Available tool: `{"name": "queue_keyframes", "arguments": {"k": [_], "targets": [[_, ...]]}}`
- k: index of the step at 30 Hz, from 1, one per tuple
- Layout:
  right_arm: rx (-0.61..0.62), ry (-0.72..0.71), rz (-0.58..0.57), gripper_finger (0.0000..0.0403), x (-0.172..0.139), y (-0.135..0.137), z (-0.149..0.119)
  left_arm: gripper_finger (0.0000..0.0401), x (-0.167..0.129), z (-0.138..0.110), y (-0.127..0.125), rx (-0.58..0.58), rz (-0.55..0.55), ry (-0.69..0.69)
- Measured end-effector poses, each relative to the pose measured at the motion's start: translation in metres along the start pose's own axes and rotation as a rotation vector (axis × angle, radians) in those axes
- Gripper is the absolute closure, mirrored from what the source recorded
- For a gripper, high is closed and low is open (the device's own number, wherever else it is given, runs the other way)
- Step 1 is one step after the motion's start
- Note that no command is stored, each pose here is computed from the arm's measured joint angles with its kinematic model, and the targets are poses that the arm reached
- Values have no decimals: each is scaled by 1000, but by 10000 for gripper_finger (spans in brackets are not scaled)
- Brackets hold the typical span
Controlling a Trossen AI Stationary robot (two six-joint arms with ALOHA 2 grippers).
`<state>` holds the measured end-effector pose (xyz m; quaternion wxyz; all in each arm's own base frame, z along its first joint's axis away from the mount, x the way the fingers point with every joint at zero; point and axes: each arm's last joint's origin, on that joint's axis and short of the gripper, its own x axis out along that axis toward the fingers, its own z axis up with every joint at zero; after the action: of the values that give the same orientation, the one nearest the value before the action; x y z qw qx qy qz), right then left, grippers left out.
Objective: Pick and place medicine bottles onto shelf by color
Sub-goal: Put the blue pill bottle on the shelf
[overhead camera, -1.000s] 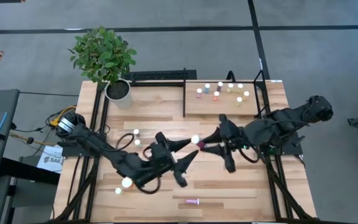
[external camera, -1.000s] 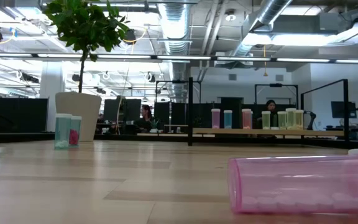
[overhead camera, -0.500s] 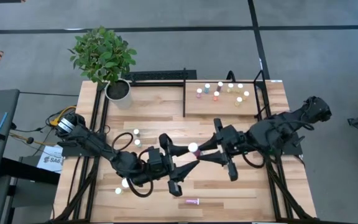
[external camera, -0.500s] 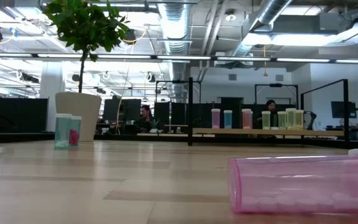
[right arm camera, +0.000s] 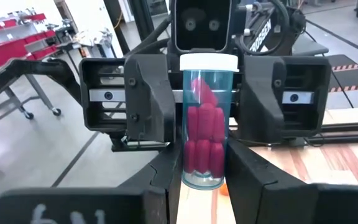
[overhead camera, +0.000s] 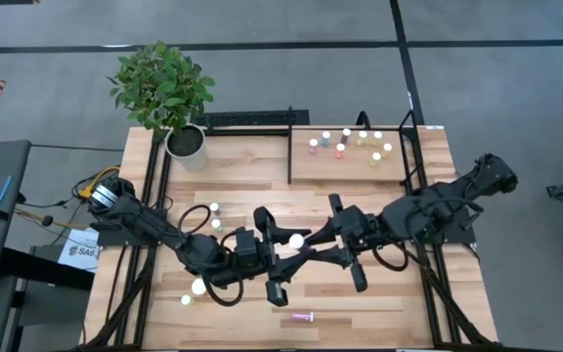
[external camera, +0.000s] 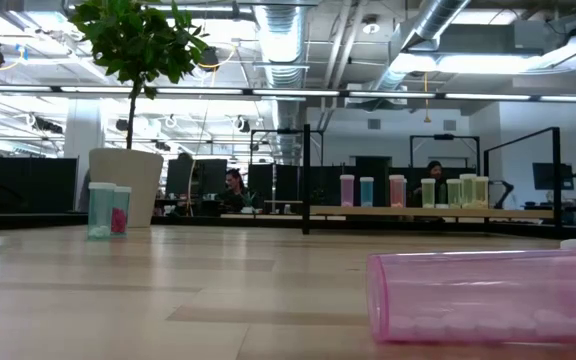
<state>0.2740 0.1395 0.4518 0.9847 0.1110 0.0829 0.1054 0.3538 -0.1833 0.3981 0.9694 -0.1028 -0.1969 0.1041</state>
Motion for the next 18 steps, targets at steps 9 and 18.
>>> {"name": "queue_keyframes", "arguments": {"k": [9,18], "targets": [[-13,-12,2,284,0,0,1,252,0,0,0,-4,5,-1],[12,19,-6,282,0,-1,-2,281,0,0,0,5,14,1]]}}
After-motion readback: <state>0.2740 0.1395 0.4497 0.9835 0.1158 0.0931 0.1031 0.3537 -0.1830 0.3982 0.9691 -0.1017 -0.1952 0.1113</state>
